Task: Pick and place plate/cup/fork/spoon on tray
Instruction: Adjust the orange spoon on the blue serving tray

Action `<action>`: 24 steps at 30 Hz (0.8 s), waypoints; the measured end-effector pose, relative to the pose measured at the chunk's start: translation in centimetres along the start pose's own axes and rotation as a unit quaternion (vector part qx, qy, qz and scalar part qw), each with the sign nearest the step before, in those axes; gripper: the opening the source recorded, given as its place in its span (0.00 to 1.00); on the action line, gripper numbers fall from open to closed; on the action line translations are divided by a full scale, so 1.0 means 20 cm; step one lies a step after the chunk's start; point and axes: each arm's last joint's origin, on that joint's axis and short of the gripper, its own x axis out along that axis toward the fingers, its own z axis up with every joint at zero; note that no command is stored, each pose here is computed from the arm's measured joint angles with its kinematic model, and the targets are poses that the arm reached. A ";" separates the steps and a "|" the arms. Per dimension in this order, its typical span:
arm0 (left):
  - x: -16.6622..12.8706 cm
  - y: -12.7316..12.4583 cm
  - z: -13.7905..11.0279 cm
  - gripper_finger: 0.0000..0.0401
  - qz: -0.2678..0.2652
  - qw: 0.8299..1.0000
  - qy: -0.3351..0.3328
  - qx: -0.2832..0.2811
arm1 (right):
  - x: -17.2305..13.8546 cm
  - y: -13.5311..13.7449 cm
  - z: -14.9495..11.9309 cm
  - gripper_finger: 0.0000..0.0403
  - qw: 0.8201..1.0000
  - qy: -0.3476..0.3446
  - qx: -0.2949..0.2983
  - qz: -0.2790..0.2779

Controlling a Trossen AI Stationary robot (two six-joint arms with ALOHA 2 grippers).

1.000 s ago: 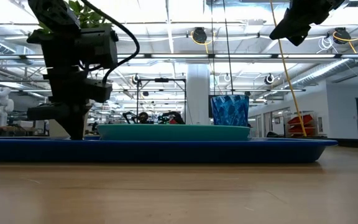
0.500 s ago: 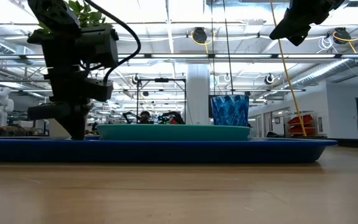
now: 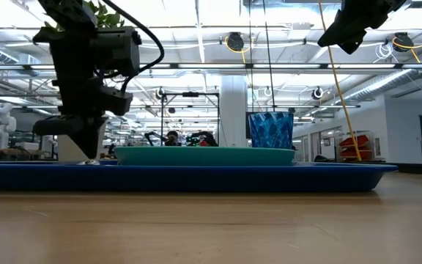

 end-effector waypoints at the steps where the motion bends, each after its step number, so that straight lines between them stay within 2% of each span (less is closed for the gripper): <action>1: 0.00 0.00 0.00 0.01 0.003 1.000 0.006 0.002 | 0.00 0.00 0.00 0.00 1.000 0.000 0.000 0.000; 6: 0.00 0.00 -0.03 0.01 -0.021 0.999 0.036 0.003 | 0.00 0.00 0.00 0.00 1.000 0.000 -0.001 0.000; 20: 0.01 -0.01 0.00 0.01 -0.045 0.999 0.002 -0.005 | 0.00 0.00 0.00 0.00 1.000 0.000 0.000 0.000; 24: 0.05 -0.04 -0.02 0.01 -0.066 0.998 -0.004 -0.004 | 0.00 0.00 0.00 0.00 1.000 0.001 0.003 0.001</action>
